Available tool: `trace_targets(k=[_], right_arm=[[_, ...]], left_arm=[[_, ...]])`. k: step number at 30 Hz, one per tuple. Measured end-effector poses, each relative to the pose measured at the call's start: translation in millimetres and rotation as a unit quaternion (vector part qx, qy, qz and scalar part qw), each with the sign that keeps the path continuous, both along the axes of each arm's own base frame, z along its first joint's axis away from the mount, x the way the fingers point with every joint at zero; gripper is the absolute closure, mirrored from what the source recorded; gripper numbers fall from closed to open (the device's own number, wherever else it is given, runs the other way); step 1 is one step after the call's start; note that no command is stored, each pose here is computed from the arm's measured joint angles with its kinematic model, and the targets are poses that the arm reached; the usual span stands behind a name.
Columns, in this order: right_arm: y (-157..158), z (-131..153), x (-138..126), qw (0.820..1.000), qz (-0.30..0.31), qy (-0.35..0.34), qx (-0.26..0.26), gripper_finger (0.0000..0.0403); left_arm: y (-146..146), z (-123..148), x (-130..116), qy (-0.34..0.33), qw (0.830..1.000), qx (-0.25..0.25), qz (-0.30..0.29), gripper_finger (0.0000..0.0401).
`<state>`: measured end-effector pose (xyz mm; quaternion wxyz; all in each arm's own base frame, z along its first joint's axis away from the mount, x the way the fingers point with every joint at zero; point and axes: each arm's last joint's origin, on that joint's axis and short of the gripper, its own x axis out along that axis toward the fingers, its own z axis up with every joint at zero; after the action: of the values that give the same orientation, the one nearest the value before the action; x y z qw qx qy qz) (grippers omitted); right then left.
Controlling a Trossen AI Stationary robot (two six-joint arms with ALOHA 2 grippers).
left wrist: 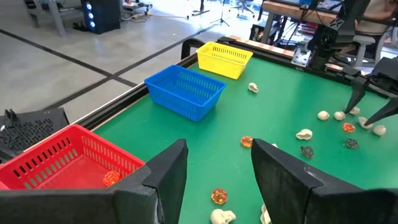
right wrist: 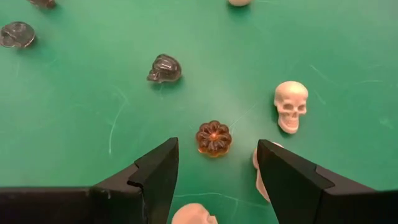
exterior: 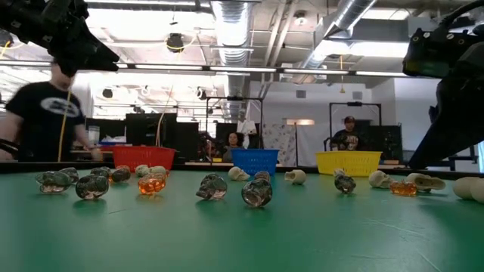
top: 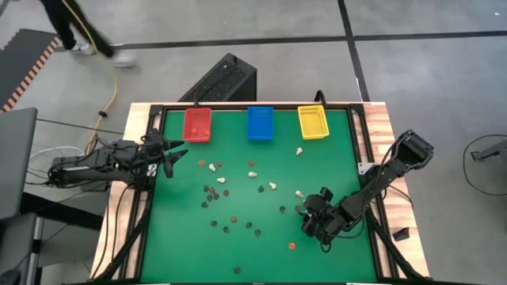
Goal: Sort Halloween decoration
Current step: Put the orange pumpkin toy into the red bin
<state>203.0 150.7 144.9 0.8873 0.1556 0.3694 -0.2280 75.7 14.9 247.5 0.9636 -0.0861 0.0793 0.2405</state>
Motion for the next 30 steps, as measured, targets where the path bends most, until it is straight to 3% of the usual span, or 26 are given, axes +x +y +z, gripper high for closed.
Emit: trace_targets(k=[15,22,30], right_arm=[[-4,1,5,1.000,-0.003,-0.003,-0.002,0.0153],[1,-23,14,1.000,0.005,0.029,0.007,0.0153],[2,-26,18,0.999,-0.001,0.037,0.000,0.0153]], left_arm=[[0,0,0,0.000,1.000,0.000,0.000,0.0232],[0,0,0,0.000,1.000,0.000,0.000,0.0232],[0,0,0,0.000,1.000,0.000,0.000,0.0232]])
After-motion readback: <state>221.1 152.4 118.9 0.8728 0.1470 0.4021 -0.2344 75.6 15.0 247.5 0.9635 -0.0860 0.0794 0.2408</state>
